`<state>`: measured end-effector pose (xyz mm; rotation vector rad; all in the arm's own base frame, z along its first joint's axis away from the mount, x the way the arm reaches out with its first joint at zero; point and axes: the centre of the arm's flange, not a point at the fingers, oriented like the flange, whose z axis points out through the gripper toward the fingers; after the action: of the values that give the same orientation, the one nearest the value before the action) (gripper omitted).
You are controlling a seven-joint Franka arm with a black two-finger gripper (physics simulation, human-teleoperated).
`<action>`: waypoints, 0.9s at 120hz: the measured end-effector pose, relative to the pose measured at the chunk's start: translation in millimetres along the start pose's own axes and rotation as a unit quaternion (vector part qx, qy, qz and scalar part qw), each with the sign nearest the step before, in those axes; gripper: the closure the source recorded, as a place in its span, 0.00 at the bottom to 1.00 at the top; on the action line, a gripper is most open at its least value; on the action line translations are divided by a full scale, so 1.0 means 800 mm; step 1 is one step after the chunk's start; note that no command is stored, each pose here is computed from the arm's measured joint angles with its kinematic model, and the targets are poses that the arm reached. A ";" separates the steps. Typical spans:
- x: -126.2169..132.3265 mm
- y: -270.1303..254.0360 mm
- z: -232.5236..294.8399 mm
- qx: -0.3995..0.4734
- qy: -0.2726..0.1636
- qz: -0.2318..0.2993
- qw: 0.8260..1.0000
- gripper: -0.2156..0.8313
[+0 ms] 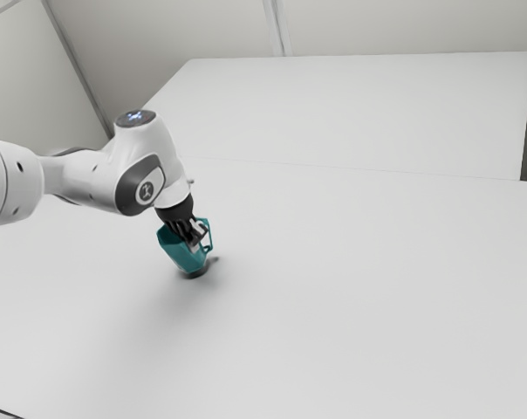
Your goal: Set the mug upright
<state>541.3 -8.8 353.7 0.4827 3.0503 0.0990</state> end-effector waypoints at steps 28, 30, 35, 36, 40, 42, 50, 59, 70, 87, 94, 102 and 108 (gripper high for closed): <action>0.002 -0.002 0.013 0.001 0.006 0.001 1.000 0.96; 0.002 -0.002 0.013 0.001 0.006 0.001 1.000 0.96; 0.002 -0.002 0.014 0.001 0.007 0.002 1.000 0.93; 0.002 -0.002 0.014 0.001 0.007 0.002 1.000 0.91; 0.002 -0.002 0.013 0.001 0.007 0.001 1.000 0.84; 0.002 -0.002 0.012 0.001 0.006 0.001 1.000 0.80; 0.002 -0.002 0.009 0.001 0.005 0.001 1.000 0.66; 0.003 -0.002 0.003 0.001 0.003 0.001 1.000 0.52; 0.004 -0.002 -0.012 -0.001 -0.003 0.001 1.000 0.41; 0.009 -0.002 -0.036 -0.003 -0.008 0.000 1.000 0.31; 0.011 -0.002 -0.044 -0.003 -0.009 -0.001 1.000 0.29; 0.012 -0.001 -0.054 -0.004 -0.012 -0.001 1.000 0.26; 0.012 -0.001 -0.064 -0.005 -0.016 -0.001 1.000 0.25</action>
<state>528.8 -9.6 404.4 0.4751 3.0178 0.1060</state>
